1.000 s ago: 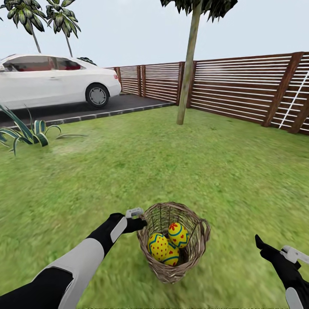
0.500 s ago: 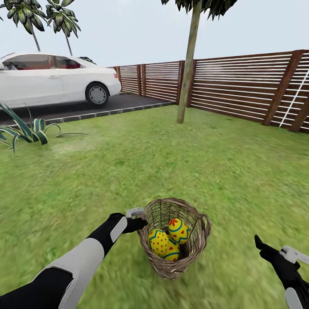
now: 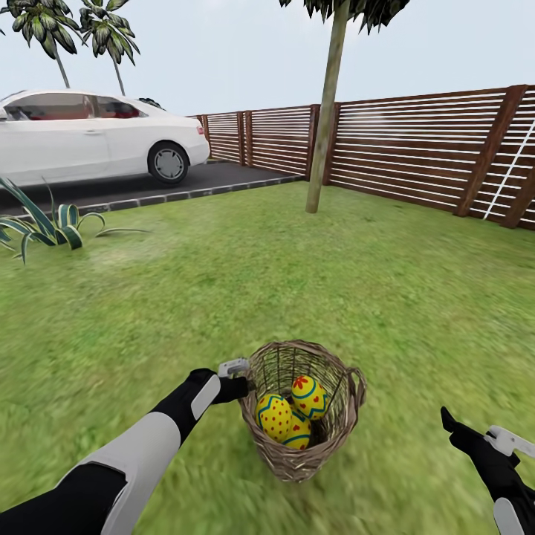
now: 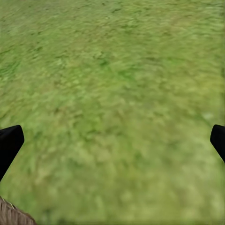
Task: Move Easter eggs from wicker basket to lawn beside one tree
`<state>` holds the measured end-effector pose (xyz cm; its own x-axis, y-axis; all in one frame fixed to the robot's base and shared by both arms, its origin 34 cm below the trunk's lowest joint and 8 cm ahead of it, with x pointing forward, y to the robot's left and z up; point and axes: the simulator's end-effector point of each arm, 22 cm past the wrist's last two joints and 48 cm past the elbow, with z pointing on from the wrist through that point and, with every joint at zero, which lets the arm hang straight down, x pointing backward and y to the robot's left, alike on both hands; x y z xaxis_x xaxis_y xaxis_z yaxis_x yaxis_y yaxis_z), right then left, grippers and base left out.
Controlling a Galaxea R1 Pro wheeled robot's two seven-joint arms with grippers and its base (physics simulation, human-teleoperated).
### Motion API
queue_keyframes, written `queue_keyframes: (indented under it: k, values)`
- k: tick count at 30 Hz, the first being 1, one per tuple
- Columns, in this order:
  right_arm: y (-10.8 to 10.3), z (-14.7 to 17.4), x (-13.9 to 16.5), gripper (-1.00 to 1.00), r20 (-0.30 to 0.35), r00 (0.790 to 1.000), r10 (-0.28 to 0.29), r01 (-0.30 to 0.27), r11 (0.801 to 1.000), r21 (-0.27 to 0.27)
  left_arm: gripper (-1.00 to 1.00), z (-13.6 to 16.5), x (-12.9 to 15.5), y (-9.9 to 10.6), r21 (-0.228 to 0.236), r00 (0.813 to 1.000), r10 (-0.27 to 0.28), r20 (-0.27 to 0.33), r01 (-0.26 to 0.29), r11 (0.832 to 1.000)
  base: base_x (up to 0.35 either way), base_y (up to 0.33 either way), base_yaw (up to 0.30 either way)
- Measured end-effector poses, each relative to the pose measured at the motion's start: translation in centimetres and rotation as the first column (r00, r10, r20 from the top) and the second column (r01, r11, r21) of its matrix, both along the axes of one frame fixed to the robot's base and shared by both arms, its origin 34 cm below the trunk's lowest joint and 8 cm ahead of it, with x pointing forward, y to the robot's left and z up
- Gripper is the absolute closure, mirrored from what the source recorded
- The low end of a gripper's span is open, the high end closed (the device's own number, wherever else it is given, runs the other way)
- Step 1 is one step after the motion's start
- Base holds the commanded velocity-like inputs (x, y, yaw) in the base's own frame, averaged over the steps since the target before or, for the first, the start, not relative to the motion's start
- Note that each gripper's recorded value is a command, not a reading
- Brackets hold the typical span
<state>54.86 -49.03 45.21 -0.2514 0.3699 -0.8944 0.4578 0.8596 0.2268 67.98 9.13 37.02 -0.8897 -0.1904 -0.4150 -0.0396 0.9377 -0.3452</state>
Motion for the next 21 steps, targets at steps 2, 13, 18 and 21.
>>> queue_keyframes:
  k: [2, 13, 18, 21]
  values:
    - [0.0, 0.0, 0.0, -1.00, 0.000, 1.000, 0.000, 0.000, 1.000, 0.000, 1.00, 0.0, 0.0, 0.0, 0.000, 1.000, 0.000, 0.000, 0.000, 1.000, 0.000, 0.000, 0.000]
    - [0.0, -0.1, 0.0, -1.00, -0.002, 1.000, -0.001, 0.001, 1.000, 0.000, 1.00, 0.2, 0.2, 0.0, -0.002, 1.000, 0.002, 0.007, -0.002, 1.000, 0.000, 0.000, 0.000]
    - [0.0, 0.4, 0.1, -1.00, -0.001, 1.000, -0.001, 0.001, 1.000, 0.001, 1.00, 1.0, 0.6, -0.1, -0.004, 1.000, 0.001, 0.015, -0.001, 1.000, 0.000, 0.000, 0.000]
    - [0.0, 1.1, 0.3, -1.00, -0.001, 1.000, -0.001, 0.001, 1.000, 0.001, 1.00, 1.7, 0.8, -0.1, 0.001, 1.000, -0.003, 0.015, 0.003, 1.000, 0.000, 0.000, 0.000]
